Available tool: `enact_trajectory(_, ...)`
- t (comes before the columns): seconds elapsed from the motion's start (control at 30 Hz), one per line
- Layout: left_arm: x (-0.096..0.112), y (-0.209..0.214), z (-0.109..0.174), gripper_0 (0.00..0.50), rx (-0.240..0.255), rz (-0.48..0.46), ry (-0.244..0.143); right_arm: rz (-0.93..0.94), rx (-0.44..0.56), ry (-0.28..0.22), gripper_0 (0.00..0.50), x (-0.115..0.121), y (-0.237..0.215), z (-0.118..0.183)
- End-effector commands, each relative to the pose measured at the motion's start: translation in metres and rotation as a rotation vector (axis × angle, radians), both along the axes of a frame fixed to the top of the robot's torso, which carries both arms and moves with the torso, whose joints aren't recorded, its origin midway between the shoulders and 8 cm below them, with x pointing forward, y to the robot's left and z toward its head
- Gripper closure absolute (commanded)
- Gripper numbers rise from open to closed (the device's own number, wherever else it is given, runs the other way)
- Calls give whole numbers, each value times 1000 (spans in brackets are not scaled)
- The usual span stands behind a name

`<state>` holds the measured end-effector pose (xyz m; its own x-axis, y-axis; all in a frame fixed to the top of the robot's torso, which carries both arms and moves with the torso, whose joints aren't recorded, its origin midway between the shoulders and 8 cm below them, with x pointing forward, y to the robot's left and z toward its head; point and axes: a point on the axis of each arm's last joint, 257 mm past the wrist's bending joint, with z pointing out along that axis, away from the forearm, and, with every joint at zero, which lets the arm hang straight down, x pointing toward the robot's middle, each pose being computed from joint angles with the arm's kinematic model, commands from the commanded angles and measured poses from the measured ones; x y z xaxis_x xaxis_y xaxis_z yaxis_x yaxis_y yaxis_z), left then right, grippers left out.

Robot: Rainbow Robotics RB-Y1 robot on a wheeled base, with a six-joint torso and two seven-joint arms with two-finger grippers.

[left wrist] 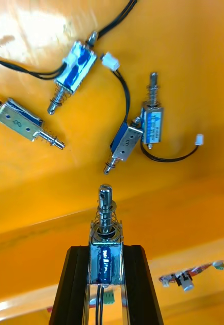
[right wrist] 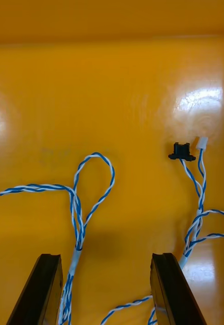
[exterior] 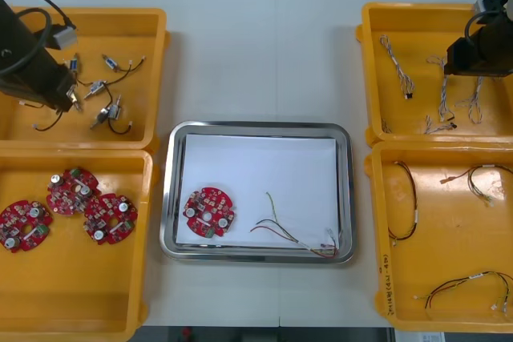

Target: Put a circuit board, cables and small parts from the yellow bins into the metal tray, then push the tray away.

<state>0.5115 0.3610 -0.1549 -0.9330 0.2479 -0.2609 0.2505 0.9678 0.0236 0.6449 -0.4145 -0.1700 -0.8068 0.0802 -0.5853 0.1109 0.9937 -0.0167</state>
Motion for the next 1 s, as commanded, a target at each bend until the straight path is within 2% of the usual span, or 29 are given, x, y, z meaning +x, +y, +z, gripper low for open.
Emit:
enact_trajectory(0.03, 10, 5, 64, 500, 41, -37, -117, -2, 42, -74, 0, 22, 19, 35)
enact_trajectory(0.2, 4, 4, 83, 500, 63, -31, -146, -8, 66, -74, 0, 23, 27, 33)
enact_trajectory(0.33, 6, 1, 100, 500, 75, -32, -209, -15, 93, -74, 0, 25, 36, 30)
enact_trajectory(0.5, 5, -3, 113, 500, 99, -35, -270, -17, 91, -59, 0, 22, 38, 20)
enact_trajectory(0.73, 1, -20, 123, 500, 65, 9, -323, -25, 82, -42, 0, 18, 35, 9)
enact_trajectory(1.0, -6, -54, 132, 500, -33, 45, -347, -31, 68, -41, 0, 17, 30, 4)
